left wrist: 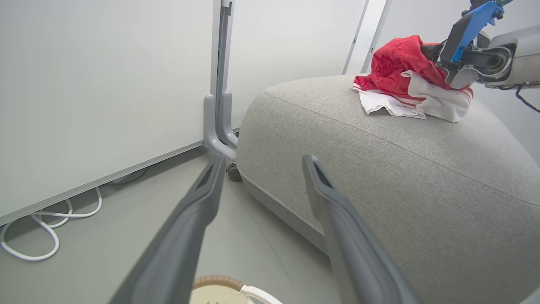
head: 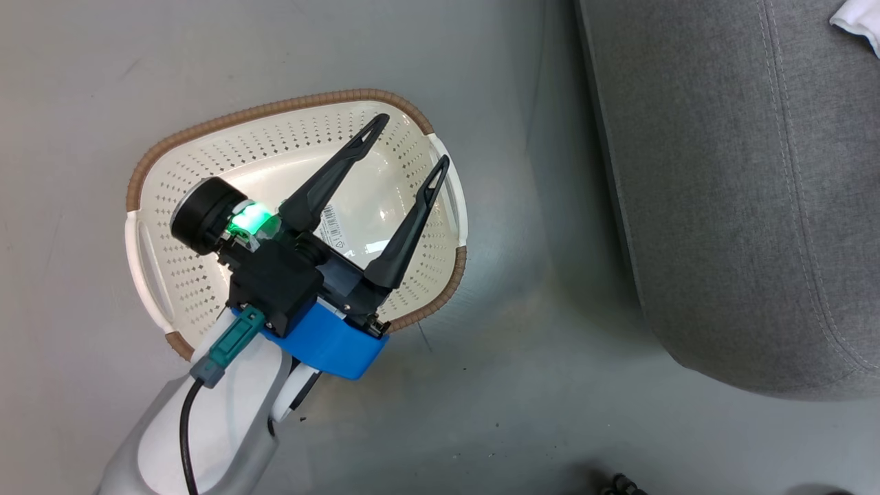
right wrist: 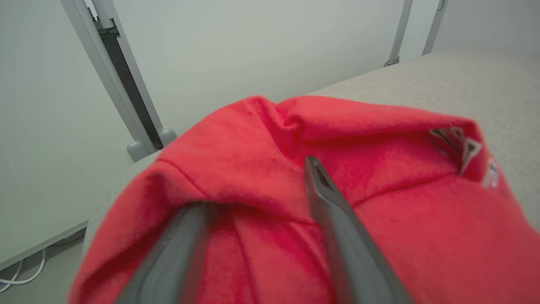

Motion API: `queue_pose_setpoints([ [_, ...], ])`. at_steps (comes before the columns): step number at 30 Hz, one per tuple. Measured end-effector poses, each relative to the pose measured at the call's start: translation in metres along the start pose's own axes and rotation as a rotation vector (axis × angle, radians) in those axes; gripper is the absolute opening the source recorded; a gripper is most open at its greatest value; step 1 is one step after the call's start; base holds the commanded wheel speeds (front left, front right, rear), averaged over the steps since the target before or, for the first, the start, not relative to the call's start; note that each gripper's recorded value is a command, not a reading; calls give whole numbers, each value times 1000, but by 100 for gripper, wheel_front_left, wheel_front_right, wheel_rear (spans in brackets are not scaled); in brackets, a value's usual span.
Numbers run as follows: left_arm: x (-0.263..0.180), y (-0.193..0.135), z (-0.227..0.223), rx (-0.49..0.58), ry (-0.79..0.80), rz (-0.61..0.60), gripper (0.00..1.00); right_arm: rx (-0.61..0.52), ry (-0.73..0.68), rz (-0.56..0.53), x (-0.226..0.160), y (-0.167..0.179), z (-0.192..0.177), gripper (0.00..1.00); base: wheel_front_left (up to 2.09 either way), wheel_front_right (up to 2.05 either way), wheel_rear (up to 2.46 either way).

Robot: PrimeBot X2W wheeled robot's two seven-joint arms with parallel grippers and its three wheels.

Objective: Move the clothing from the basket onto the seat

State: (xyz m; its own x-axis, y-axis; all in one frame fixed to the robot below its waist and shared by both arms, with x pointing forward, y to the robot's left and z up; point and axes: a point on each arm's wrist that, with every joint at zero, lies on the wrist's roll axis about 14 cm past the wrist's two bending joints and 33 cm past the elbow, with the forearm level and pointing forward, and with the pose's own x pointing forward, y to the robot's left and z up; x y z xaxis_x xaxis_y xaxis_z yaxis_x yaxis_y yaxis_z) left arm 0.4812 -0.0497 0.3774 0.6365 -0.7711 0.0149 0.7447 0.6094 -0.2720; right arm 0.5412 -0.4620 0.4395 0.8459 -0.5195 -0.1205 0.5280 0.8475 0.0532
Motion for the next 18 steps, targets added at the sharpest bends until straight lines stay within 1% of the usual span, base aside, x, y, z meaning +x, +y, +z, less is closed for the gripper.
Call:
queue_pose_setpoints([
  [11,1,-4,8,2,-12,0,100,-1,2,19,-3,4,4,100,0,0,0],
  [18,-1,-9,27,15,-30,18,100,6,10,29,-18,1,6,100,0,0,0],
])
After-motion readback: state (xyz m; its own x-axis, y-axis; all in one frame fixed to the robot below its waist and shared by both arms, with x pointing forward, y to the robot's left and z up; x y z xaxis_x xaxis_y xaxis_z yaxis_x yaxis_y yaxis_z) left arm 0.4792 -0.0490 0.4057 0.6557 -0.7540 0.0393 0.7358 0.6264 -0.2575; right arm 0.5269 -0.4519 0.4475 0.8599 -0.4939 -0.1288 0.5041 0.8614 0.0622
